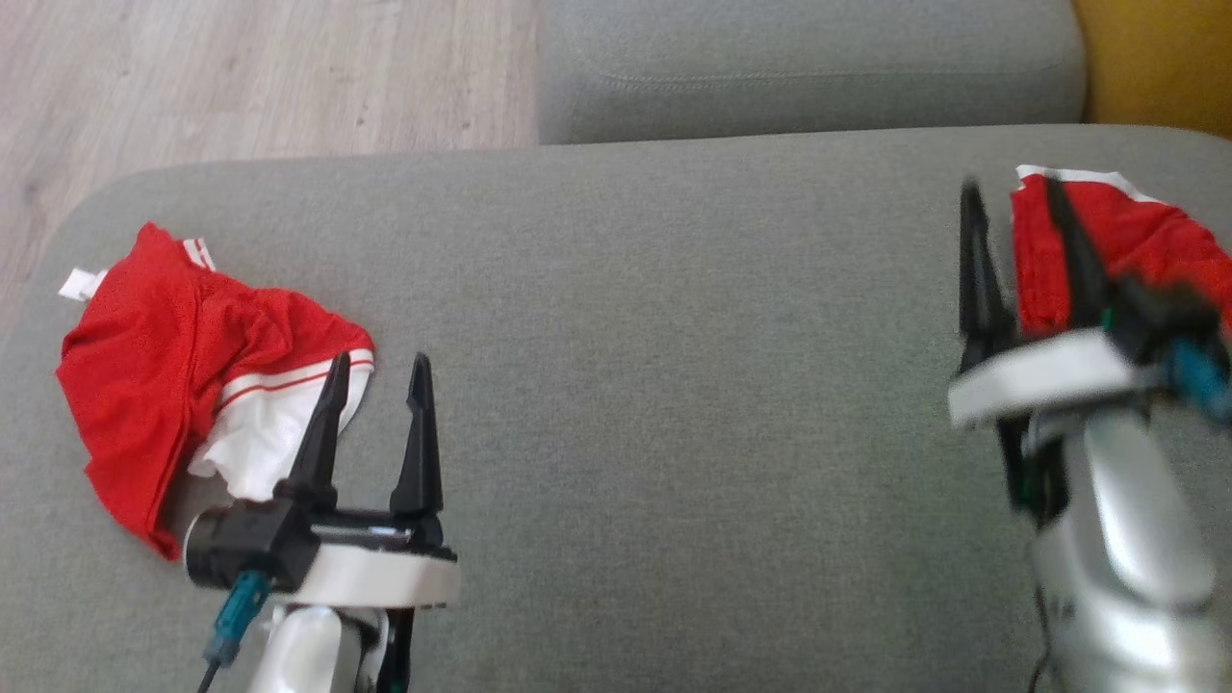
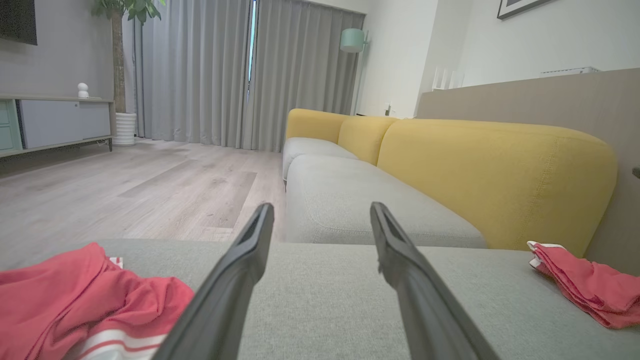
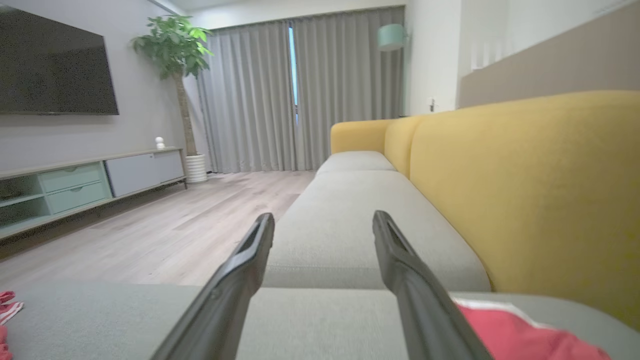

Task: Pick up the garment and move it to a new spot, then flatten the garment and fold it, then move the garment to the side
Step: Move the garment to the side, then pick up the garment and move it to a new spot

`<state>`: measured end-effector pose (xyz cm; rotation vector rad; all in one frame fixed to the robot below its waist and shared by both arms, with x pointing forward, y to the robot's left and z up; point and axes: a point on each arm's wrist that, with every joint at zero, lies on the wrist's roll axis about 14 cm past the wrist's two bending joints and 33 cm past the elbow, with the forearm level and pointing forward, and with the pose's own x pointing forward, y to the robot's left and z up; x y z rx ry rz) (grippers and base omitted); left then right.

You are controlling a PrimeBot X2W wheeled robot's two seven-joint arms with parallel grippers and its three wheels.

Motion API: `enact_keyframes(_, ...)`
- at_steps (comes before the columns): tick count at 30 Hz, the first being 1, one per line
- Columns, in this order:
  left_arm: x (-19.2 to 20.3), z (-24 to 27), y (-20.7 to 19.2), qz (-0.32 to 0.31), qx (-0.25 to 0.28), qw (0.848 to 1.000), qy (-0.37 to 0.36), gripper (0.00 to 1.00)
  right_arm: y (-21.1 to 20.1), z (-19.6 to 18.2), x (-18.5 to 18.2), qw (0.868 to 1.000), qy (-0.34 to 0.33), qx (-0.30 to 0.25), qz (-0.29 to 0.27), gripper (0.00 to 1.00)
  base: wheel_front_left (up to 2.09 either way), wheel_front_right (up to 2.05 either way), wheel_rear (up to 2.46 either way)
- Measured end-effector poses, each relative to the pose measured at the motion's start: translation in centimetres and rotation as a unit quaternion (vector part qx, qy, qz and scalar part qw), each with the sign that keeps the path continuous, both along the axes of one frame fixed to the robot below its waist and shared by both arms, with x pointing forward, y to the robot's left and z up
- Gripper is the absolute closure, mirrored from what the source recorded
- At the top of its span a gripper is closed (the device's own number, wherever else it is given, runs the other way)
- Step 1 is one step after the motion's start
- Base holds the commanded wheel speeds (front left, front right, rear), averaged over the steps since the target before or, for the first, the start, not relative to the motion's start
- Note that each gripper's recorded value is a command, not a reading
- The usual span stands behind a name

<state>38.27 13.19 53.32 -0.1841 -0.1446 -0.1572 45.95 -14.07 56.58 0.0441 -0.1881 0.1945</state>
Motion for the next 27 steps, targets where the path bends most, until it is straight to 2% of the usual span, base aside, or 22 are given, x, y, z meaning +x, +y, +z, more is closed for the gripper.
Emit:
enact_keyframes(5, -1.0, -0.4, 0.3, 0.002, -0.002, 1.000, 0.006, 0.00, -1.6, -3.9, -4.2, 0.999, 0.039, 0.013, -0.031, 0.00, 0.00, 0.00, 0.00)
enact_keyframes(12, -2.0, -1.2, 0.3, 0.003, -0.005, 1.000, 0.016, 0.00, -1.4, -7.1, -7.9, 0.995, 0.083, 0.040, -0.030, 0.00, 0.00, 0.00, 0.00)
enact_keyframes(27, -2.2, -1.4, 0.3, 0.004, -0.005, 1.000, 0.018, 0.00, -1.3, -6.5, -8.2, 0.996, 0.073, 0.046, -0.028, 0.00, 0.00, 0.00, 0.00)
